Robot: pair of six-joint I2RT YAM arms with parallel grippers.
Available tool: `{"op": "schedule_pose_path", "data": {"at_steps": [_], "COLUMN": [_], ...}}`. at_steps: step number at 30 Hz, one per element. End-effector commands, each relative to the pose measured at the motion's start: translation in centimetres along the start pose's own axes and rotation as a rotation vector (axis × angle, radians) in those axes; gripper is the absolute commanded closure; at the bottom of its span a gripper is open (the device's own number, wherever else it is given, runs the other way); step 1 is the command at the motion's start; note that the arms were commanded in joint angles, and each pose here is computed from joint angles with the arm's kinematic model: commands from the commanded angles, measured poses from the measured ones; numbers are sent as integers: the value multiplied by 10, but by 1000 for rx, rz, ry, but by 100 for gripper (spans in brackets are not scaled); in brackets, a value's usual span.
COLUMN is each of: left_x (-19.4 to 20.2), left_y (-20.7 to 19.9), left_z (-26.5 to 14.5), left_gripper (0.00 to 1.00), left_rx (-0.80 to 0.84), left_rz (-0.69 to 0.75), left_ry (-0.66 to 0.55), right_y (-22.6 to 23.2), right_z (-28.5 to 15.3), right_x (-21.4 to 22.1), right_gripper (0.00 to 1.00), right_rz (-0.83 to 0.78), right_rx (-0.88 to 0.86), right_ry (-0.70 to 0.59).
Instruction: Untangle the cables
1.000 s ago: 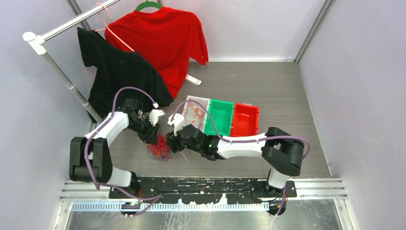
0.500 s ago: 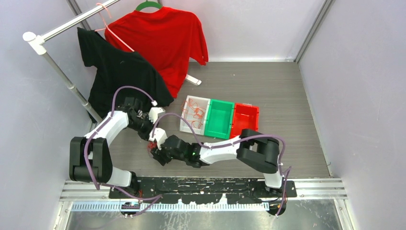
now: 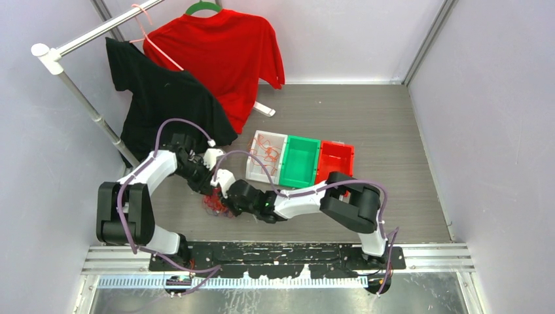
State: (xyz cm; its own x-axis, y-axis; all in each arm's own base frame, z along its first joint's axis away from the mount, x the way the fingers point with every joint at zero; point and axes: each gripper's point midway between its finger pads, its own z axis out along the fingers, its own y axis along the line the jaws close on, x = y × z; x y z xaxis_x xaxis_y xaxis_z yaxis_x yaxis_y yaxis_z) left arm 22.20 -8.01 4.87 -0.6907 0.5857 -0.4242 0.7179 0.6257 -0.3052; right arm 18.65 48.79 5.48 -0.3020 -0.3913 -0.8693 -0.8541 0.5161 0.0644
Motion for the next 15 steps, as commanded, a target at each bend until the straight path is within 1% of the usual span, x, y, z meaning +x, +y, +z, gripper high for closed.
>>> {"op": "schedule_pose_path", "data": {"at_steps": [1,3,4,11,15], "left_x": [-9,-6,-4,0,8], "left_y": [15,18,20,23,30], "left_z": [0,1,2,3,-1], "left_gripper": [98,99,99,100,100], "left_rx": [-52,-65,-68,-93,-132], "left_rz": [55,65,68,89,125], "left_ry": [-15,2,8,19,52], "right_y": [-13,-15,-16,-26,-33], "right_z": [-25,-33,-37,-58,-71], "right_x": [-25,-31,-33,-49,-59], "right_gripper": [90,98,99,99,99], "right_rz": [41,49,54,109,146], "right_rx": [11,1,-1,-21,-22], "right_ry": [-64,-83,-90,-150,-187]}}
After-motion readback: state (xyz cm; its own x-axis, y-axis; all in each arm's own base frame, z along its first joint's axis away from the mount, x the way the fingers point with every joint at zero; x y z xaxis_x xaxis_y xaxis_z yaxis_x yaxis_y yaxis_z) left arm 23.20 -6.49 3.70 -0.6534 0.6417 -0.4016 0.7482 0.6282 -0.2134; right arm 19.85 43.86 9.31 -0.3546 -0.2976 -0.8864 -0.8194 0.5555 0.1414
